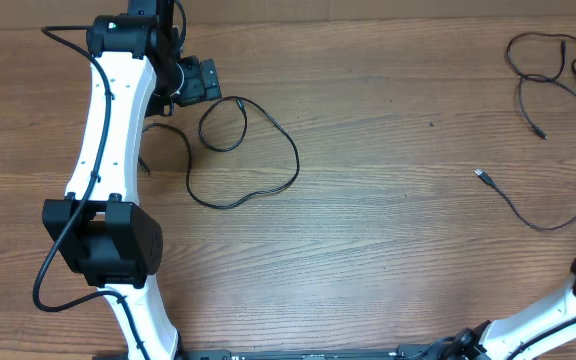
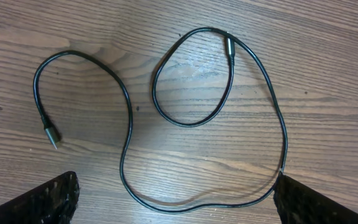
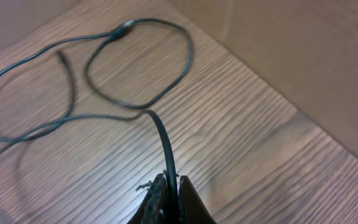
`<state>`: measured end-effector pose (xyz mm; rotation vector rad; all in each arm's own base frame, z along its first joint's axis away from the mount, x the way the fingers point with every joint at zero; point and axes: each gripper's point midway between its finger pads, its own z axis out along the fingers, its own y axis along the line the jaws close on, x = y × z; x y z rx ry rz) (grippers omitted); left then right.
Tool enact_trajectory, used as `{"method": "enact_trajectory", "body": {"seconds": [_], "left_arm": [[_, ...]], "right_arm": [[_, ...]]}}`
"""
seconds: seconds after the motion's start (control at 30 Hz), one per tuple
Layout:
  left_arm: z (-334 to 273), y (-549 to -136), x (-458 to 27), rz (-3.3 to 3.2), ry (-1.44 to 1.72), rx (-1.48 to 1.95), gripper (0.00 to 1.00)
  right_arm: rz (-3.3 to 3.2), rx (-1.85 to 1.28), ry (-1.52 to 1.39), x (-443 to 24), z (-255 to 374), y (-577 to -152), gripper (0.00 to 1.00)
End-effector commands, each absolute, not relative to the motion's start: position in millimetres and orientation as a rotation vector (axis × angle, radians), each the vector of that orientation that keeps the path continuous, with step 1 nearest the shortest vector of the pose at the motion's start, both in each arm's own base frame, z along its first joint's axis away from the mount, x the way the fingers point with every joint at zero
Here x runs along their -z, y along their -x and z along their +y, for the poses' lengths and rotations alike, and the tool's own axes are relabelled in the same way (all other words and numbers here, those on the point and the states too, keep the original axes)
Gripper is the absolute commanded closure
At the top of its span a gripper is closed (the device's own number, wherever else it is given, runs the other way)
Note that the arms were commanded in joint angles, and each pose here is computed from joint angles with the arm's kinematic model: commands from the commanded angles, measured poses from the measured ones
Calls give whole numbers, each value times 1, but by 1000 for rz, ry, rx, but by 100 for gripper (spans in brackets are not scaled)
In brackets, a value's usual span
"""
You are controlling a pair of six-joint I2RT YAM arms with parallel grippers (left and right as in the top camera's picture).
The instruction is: Untangle cables
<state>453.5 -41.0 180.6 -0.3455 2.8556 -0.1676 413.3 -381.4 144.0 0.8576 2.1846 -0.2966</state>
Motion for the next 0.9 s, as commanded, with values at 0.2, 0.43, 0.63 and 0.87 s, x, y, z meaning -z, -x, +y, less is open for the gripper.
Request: {"method": "enact_trajectory", "body": {"seconds": [0.2, 0.43, 0.63, 0.87], "left_arm": [[-45, -455, -192, 2825, 349, 188, 0], [-45, -455, -192, 2825, 349, 188, 0], [-45, -455, -192, 2825, 349, 188, 0], [-45, -455, -192, 2825, 349, 188, 0]], "right_arm": [[2110, 310, -951, -103, -442, -390, 96], [2056, 327, -946, -102, -459, -388, 87], [2060, 262, -915, -102, -452, -394, 0], [2166, 79, -929, -79, -420, -391, 0]]}}
